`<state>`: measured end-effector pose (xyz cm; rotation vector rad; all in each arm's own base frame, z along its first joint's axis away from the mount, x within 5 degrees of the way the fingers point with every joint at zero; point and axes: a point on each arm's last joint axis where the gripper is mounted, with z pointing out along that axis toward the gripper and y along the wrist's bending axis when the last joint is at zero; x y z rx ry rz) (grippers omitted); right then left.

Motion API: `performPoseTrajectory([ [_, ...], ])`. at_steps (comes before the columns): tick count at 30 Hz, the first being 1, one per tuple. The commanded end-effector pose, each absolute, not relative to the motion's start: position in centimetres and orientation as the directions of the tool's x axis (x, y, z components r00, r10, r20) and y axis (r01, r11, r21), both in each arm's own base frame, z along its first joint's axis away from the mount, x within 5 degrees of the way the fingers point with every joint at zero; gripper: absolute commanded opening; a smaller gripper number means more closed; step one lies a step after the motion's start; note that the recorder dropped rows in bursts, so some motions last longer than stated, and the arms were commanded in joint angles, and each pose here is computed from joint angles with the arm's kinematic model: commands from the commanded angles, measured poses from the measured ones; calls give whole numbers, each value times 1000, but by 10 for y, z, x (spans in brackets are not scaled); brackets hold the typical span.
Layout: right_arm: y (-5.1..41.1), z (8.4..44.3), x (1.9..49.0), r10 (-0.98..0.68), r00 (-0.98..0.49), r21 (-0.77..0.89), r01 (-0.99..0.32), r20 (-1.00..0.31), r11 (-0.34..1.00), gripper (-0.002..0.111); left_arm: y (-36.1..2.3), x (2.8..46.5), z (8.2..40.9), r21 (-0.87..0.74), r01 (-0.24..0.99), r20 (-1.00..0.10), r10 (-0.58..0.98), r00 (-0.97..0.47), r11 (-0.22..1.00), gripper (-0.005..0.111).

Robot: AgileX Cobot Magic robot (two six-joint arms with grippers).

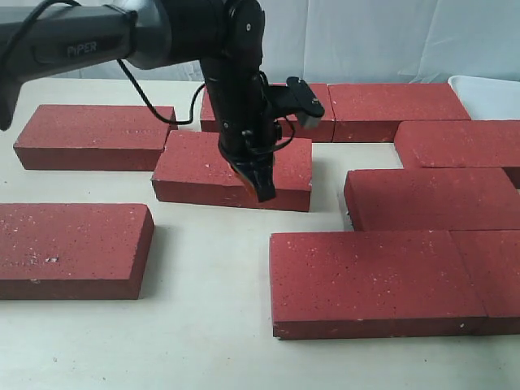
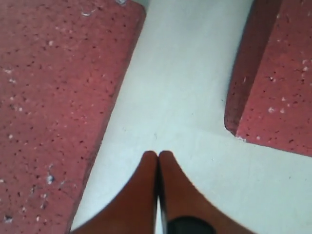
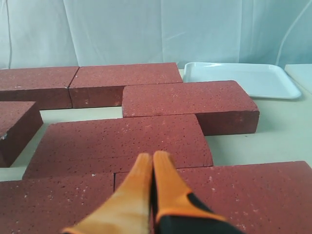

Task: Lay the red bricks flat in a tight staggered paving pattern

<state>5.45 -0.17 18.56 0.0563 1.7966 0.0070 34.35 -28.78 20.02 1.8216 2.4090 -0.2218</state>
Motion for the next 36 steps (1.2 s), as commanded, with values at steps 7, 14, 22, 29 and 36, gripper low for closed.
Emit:
performPoseTrajectory([
  [7,-2,186,54,37,-214,31,32,-976,999,-1,-300,355,159,-34,975,-203,954,-222,219,0],
  [14,-2,186,54,37,-214,31,32,-976,999,-1,-305,361,156,17,973,-255,942,-220,231,0],
  [22,-2,186,54,37,-214,31,32,-976,999,-1,-309,369,158,81,966,-319,924,-210,247,0],
  [29,-2,186,54,37,-214,31,32,-976,999,-1,-308,373,156,138,962,-316,932,-180,233,0],
  [36,-2,186,54,37,-214,31,32,-976,999,-1,-306,376,154,169,962,-291,944,-159,214,0],
])
